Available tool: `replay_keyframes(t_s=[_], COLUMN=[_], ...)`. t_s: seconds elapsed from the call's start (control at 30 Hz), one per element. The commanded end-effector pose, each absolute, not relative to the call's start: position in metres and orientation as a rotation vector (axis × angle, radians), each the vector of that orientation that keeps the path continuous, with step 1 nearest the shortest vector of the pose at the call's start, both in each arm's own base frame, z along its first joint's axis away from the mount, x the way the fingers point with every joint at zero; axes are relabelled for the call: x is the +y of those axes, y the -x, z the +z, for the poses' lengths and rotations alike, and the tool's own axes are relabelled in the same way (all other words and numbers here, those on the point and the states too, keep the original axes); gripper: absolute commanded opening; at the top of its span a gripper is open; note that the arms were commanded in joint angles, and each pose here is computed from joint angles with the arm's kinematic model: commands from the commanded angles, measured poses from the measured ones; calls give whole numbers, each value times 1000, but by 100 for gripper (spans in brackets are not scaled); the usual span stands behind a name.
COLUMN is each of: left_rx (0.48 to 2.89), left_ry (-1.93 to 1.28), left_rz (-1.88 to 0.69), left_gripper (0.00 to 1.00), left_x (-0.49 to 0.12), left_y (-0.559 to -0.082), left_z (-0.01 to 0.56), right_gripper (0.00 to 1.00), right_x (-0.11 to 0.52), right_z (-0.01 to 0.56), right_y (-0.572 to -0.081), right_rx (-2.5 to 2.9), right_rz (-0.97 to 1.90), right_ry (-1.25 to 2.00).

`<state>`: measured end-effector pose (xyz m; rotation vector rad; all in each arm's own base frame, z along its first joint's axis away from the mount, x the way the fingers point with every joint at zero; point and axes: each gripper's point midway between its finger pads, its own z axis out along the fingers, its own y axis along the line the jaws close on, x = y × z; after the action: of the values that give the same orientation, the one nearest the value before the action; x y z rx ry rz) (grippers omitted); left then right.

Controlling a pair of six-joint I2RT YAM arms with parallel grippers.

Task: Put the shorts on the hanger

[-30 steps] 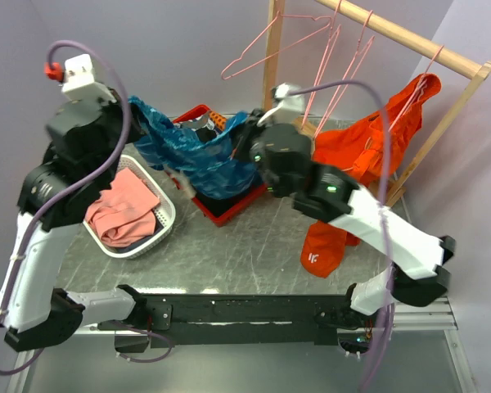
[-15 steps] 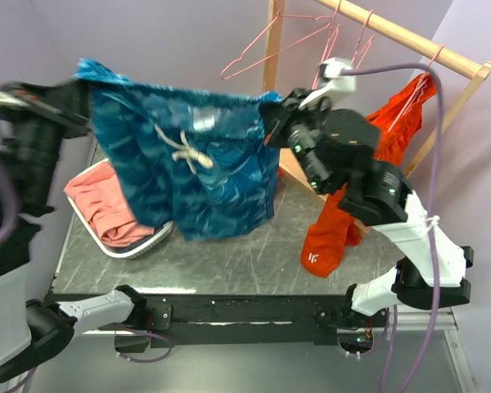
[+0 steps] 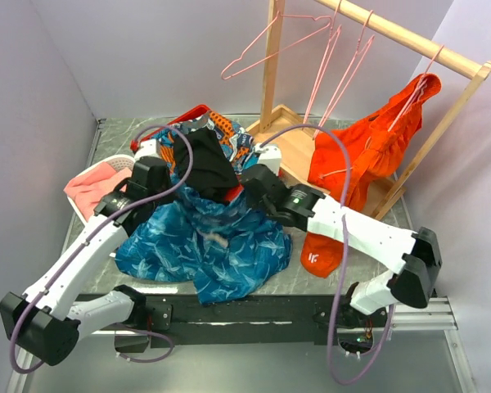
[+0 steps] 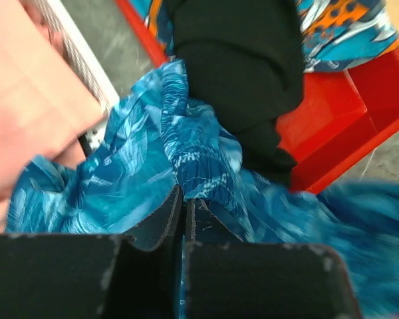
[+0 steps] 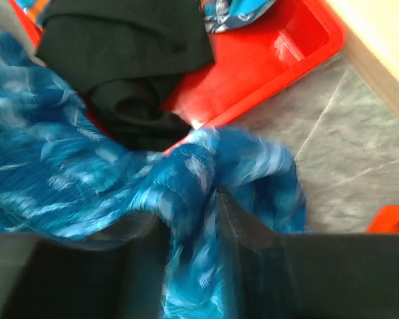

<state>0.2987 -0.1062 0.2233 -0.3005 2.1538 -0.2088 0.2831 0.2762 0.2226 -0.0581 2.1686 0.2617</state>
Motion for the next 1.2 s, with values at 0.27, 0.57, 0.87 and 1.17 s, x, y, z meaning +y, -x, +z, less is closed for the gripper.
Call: replay_keyframes(t_s=[0.27,0.57,0.87,1.17], left_rx=[2111,2072,2030,1985], left_ry=[297,234,232,263], left_rz=[-349,-357,-352,-318], left_gripper=[32,77,91,91], left_x=[-111,-111,-107,-96], left_y=[-317,-318,-317,-312], left_z=[234,254,259,262], right_gripper=[76,75,71,66], right_x=[293,226,141,89], right_z=[315,418,470,470], right_y=[-269,-285,-316,-372], right_rx=[1998,1844,1711,1672], right_rz=[508,424,326,149], right_ry=[49,-115,-365,-545])
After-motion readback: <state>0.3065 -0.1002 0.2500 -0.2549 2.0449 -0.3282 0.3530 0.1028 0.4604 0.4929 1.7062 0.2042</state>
